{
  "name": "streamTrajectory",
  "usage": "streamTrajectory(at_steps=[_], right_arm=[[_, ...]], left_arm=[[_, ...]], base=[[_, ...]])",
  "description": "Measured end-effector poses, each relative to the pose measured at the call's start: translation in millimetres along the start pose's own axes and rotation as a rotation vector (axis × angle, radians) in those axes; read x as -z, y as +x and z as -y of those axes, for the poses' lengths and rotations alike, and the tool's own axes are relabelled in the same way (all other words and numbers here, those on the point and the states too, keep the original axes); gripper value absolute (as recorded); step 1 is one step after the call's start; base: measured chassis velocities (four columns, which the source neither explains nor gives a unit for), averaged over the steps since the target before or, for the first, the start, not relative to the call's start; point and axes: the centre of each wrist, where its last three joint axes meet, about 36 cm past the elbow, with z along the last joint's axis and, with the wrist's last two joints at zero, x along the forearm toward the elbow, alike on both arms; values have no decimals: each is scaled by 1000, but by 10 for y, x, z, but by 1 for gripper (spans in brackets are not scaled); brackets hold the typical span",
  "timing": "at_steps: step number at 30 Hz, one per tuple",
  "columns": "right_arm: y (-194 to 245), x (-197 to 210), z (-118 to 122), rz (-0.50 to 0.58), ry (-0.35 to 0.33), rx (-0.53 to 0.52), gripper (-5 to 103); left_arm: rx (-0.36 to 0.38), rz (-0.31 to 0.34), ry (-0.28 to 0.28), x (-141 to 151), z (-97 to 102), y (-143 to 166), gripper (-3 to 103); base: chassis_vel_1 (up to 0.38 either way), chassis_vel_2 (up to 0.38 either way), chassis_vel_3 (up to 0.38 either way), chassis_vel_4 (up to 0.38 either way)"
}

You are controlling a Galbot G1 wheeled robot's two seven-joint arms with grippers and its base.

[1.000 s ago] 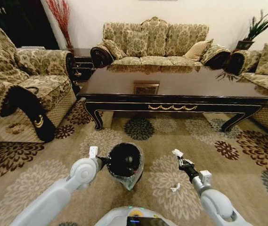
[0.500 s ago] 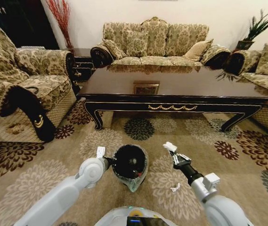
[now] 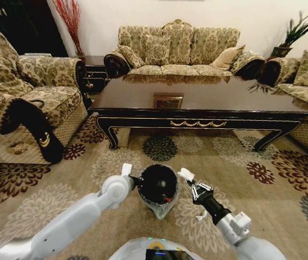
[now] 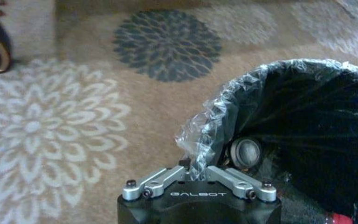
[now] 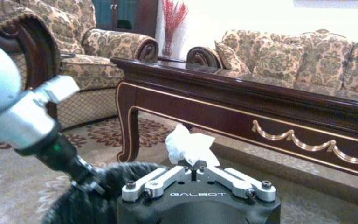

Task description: Move to the front of the table and pick up the trash from the floor, then place it into the trash bin.

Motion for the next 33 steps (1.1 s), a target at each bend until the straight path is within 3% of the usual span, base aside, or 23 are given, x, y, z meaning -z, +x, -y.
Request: streamTrajectory(at_steps=[6, 18, 27, 28, 30, 33], right_arm=[[8, -21, -5, -7, 3, 5, 0], [36, -218, -59, -55, 23, -7, 0], [103, -272, -142, -79, 32, 11, 0], [113, -276, -154, -81, 33, 15, 5], [114, -277, -155, -79, 34, 17, 5], [112, -298, -149, -81, 37, 15, 21]], left_arm=[[-40, -11, -35, 13, 257, -79, 0], [-58, -18, -46, -2, 443, -176, 0], [-56, -12, -52, 26, 463, -197, 0], [-59, -11, -51, 35, 471, -203, 0], [-58, -11, -52, 38, 475, -209, 0], [-49, -9, -56, 31, 480, -234, 0]], base=[[0, 0, 0, 0], [0, 0, 0, 0], [0, 0, 0, 0], [0, 0, 0, 0], [0, 0, 0, 0], [0, 0, 0, 0]])
